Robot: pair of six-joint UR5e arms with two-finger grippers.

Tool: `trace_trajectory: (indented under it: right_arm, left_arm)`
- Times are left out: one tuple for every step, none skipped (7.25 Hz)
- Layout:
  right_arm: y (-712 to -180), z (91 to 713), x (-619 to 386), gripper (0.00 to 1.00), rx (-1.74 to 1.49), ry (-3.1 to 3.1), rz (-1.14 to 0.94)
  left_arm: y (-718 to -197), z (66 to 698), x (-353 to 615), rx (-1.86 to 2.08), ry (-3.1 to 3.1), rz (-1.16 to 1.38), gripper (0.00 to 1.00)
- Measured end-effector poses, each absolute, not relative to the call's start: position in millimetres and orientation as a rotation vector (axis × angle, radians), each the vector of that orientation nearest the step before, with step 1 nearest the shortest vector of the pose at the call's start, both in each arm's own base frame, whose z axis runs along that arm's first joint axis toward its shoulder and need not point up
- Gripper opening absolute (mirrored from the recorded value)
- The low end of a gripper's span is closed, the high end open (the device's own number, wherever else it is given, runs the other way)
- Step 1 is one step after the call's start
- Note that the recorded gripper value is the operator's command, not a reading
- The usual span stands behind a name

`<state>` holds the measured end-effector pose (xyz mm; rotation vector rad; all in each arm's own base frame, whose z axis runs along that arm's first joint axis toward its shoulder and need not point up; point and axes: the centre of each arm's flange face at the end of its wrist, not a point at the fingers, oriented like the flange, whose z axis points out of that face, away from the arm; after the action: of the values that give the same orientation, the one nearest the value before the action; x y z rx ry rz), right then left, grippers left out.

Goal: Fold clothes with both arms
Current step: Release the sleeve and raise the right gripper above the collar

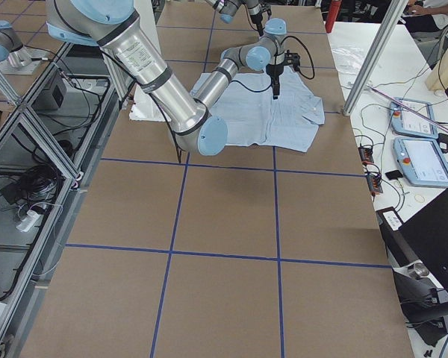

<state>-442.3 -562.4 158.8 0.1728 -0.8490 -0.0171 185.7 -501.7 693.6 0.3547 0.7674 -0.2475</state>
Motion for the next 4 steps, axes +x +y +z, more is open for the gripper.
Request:
trace_trajectory:
  right_arm:
    - [-562.2, 158.9, -442.7, 1.00, 0.172, -0.849, -0.018]
    - [-562.0, 159.1, -443.0, 1.00, 0.172, -0.849, -0.018]
    - [-562.1, 160.6, -443.1, 1.00, 0.171, -0.847, -0.019]
    - [-562.1, 162.7, -443.2, 1.00, 0.170, -0.846, -0.019]
  left_arm:
    - [-502.1, 691.9, 186.0, 0.356, 0.769, -0.246, 0.71]
    - [-502.6, 690.0, 186.5, 0.357, 0.770, -0.243, 0.71]
    - [-502.8, 689.1, 186.6, 0.358, 0.771, -0.241, 0.71]
    - [-502.8, 689.3, 185.7, 0.359, 0.769, -0.241, 0.70]
